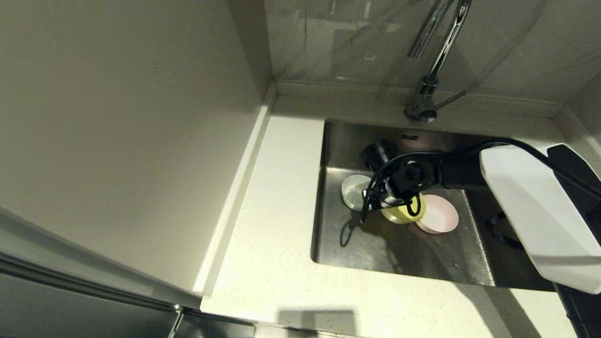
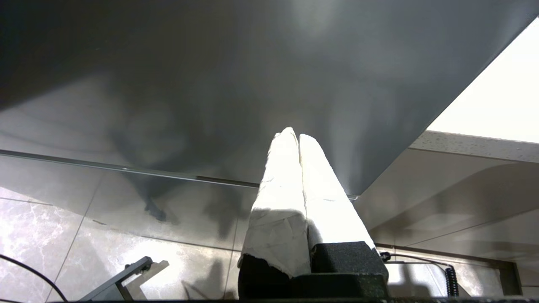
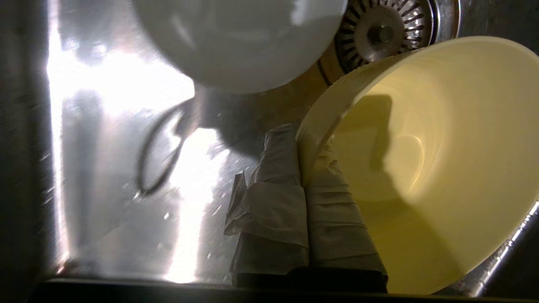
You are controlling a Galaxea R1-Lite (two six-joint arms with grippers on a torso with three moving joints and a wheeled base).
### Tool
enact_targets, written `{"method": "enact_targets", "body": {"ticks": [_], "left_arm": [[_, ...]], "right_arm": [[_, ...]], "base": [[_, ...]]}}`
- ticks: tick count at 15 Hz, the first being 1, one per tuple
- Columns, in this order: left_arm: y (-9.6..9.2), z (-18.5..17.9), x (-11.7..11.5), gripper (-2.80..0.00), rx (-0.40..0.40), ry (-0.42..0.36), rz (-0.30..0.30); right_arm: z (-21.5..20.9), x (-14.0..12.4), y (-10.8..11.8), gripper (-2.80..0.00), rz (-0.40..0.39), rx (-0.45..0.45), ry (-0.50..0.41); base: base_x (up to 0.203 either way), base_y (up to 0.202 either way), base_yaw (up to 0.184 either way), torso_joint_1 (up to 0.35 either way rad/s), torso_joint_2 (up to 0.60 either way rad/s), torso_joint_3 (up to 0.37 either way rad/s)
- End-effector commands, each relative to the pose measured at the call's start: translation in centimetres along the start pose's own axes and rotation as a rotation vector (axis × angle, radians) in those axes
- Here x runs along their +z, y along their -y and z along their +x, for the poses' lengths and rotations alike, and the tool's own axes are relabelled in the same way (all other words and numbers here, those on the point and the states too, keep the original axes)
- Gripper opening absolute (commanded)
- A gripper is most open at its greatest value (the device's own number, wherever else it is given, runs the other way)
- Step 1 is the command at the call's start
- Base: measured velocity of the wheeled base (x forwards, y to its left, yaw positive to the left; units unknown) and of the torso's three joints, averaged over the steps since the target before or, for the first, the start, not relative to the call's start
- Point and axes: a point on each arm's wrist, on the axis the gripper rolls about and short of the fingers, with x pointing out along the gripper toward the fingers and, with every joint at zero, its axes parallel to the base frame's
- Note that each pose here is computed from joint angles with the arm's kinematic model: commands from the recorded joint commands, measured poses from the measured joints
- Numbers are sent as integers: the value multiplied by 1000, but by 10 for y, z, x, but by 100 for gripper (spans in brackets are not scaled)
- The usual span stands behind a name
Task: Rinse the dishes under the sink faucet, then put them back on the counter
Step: Put a bowl into the sink, then turn on the faucet
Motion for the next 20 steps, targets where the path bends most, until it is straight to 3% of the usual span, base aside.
{"method": "enact_targets", "body": {"ticks": [1,7,8,15,18,20], "left_arm": [[0,0,0,-280,0,2,-1],[0,0,0,-280,0,2,-1],[0,0,0,-280,0,2,-1],[0,0,0,-280,0,2,-1],[0,0,0,-280,0,2,-1],[0,0,0,-280,0,2,-1]], "right_arm": [[24,-9,4,-280,3,-24,-31],[42,-15,4,-280,0,-34,-41],[40,-14,4,0,1,-34,-37],[-16,13,22,0,41,-20,43],[-71,26,58,0,99,-31,87],[-115,28,102,0,161,-48,114]], "base": [[0,0,0,0,0,0],[0,0,0,0,0,0],[0,0,0,0,0,0],[0,0,0,0,0,0],[0,0,0,0,0,0],[0,0,0,0,0,0]]}}
